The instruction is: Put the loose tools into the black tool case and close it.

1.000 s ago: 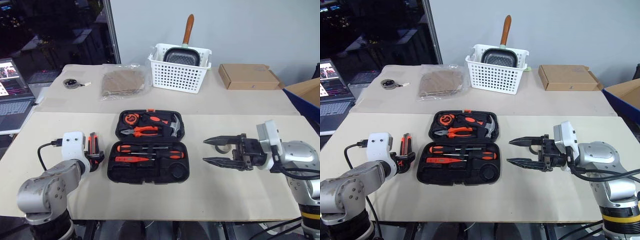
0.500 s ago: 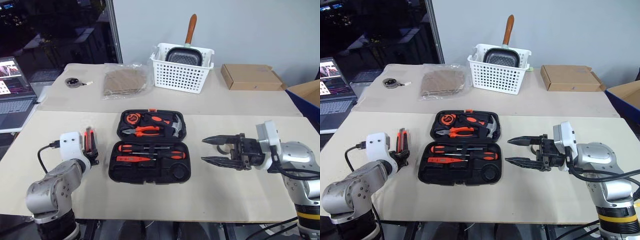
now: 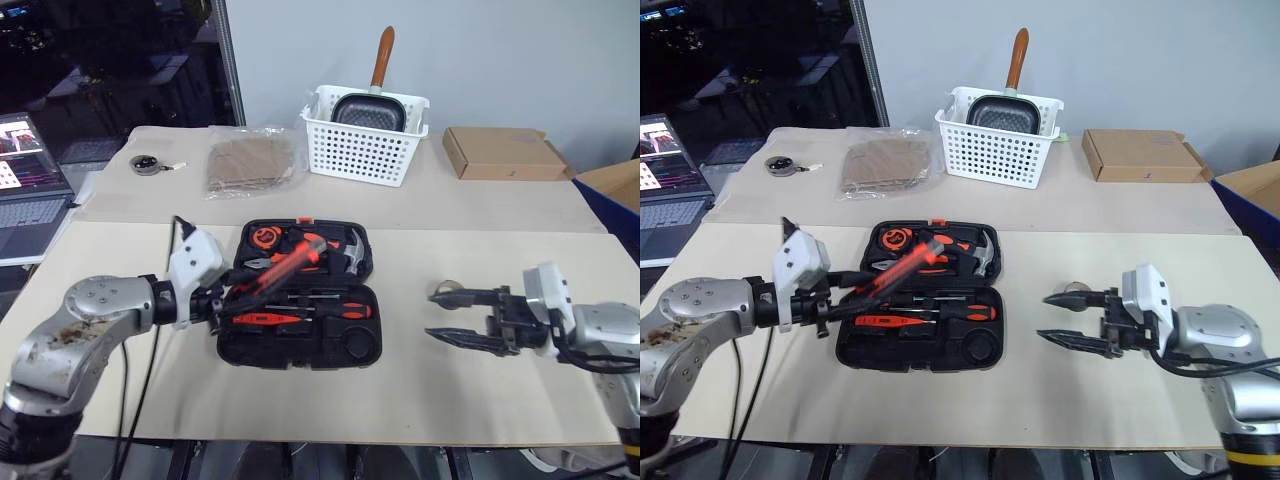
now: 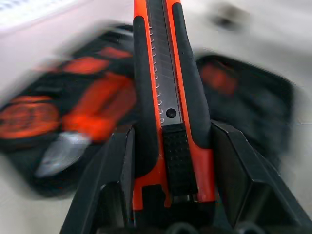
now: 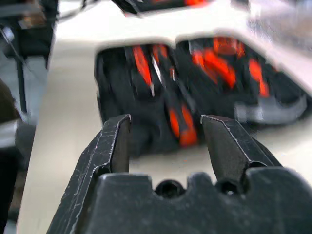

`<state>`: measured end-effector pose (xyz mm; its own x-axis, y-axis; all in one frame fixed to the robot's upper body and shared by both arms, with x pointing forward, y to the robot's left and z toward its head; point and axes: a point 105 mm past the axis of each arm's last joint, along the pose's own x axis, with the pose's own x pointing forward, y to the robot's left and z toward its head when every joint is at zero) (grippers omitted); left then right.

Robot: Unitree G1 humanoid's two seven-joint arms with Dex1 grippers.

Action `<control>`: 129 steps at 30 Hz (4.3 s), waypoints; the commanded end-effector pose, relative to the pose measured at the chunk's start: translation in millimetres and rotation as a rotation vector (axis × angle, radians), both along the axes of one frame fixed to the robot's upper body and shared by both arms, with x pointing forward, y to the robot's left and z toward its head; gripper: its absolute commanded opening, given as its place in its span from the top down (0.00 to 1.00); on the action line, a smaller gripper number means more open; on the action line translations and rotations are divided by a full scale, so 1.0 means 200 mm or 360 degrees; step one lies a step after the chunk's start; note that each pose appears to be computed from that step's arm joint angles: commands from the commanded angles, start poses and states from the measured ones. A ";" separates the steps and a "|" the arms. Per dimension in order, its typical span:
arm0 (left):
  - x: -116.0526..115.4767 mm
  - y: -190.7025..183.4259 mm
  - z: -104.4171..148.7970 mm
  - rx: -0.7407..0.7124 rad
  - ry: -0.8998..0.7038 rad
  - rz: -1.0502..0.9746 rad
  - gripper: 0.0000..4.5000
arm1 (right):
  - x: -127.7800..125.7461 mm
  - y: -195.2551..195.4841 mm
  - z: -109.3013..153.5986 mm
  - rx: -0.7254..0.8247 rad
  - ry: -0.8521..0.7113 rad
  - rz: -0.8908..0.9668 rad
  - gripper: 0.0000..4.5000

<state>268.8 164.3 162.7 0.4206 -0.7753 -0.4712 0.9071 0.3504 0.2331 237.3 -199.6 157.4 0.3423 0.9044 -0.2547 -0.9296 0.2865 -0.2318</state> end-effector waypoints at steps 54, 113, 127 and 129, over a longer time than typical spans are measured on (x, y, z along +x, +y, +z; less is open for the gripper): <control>-0.08 -0.12 -0.03 -0.0060 -0.0005 -0.0407 0.05 | -0.01 -0.07 0.17 -0.0026 -0.0100 -0.0023 0.40; -0.14 -0.05 -0.25 -0.0801 0.0385 0.0354 0.98 | -0.06 -0.07 0.14 -0.0015 -0.0032 0.0029 0.40; -0.17 0.02 -0.55 -0.0148 0.0423 0.0457 0.98 | -0.03 -0.04 0.14 -0.0008 -0.0050 0.0049 0.40; -0.16 0.02 -0.57 -0.0080 0.0406 0.0438 0.98 | -0.03 -0.03 0.14 -0.0007 -0.0052 0.0052 0.40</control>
